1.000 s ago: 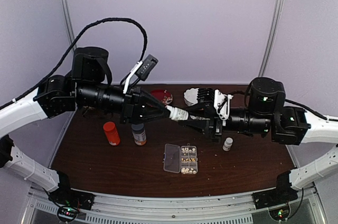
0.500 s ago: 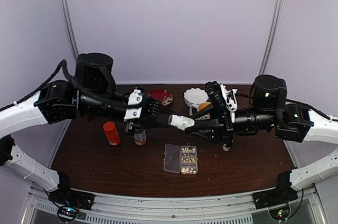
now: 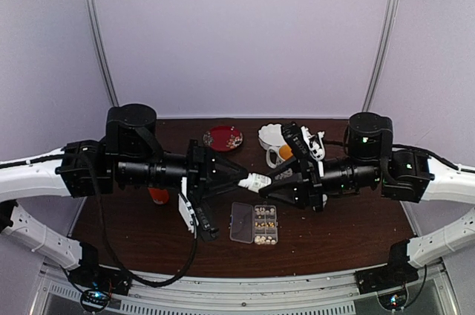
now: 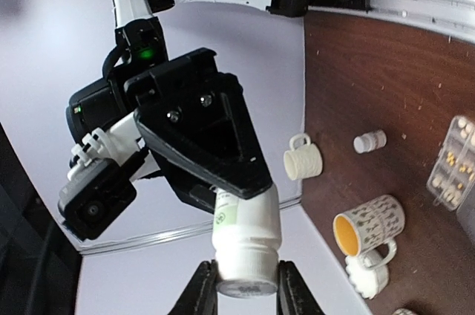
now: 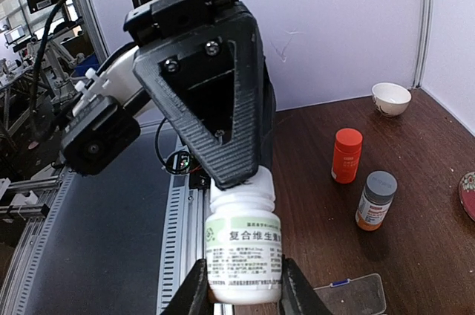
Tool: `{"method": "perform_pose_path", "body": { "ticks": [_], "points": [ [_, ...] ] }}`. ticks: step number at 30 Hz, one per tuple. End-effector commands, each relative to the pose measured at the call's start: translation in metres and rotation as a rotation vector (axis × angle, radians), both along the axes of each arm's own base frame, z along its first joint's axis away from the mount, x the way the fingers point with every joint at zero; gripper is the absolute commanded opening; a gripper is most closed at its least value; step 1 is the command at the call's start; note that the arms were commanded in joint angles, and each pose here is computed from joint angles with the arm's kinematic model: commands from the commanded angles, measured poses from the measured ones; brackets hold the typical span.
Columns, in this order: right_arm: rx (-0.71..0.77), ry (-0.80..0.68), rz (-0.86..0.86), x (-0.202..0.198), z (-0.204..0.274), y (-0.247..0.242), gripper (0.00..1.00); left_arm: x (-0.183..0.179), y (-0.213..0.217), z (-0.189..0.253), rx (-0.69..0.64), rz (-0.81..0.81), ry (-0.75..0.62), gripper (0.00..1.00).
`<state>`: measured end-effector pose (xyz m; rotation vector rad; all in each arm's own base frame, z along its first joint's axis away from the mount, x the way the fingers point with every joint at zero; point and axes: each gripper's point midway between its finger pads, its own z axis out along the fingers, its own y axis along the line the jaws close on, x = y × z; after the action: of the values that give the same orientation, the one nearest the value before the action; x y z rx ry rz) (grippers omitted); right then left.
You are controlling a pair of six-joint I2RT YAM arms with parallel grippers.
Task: Sort the pills into containers
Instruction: Screw the lid of the pill bottle onto the pill bottle.
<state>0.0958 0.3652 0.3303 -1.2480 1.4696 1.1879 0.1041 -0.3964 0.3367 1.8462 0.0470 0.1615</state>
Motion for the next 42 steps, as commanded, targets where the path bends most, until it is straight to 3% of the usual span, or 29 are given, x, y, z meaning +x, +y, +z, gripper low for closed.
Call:
{"method": "perform_pose_path", "body": {
  "ticks": [1, 6, 8, 10, 12, 21, 25, 28, 33, 35, 37, 42],
  "points": [
    [0.196, -0.038, 0.138, -0.027, 0.053, 0.007, 0.0, 0.043, -0.011, -0.024, 0.07, 0.132, -0.38, 0.0],
    [0.202, -0.028, 0.135, -0.026, 0.053, 0.006, 0.0, 0.051, -0.014, -0.021, 0.054, 0.161, -0.605, 0.03],
    [0.205, -0.027, 0.128, -0.025, 0.053, 0.005, 0.0, 0.049, -0.015, -0.015, 0.014, 0.16, -0.608, 0.23],
    [0.203, -0.03, 0.117, -0.023, 0.052, 0.004, 0.0, 0.047, -0.016, -0.008, -0.035, 0.171, -0.548, 0.51],
    [0.19, -0.036, 0.099, -0.021, 0.05, 0.002, 0.0, 0.047, -0.015, 0.0, -0.086, 0.195, -0.482, 0.67],
    [0.154, -0.113, -0.004, -0.011, 0.049, -0.022, 0.0, 0.038, 0.011, 0.04, -0.407, 0.263, -0.123, 0.84],
    [0.108, -0.175, -0.079, 0.0, 0.043, -0.03, 0.01, 0.022, 0.027, 0.056, -0.513, 0.216, 0.123, 0.87],
    [0.098, -0.225, -0.137, 0.009, 0.04, -0.036, 0.0, 0.013, 0.035, 0.064, -0.56, 0.188, 0.359, 0.81],
    [0.08, -0.325, -0.24, 0.027, 0.038, -0.042, 0.0, 0.034, 0.049, 0.091, -0.734, 0.323, 0.924, 0.75],
    [0.085, -0.374, -0.274, 0.032, 0.039, -0.043, 0.0, 0.038, 0.047, 0.094, -0.729, 0.376, 1.124, 0.81],
    [0.09, -0.417, -0.303, 0.035, 0.038, -0.043, 0.0, 0.034, 0.043, 0.096, -0.683, 0.395, 1.288, 0.96],
    [0.108, -0.479, -0.345, 0.04, 0.043, -0.04, 0.0, 0.016, 0.041, 0.102, -0.631, 0.34, 1.6, 0.97]
  ]
}}
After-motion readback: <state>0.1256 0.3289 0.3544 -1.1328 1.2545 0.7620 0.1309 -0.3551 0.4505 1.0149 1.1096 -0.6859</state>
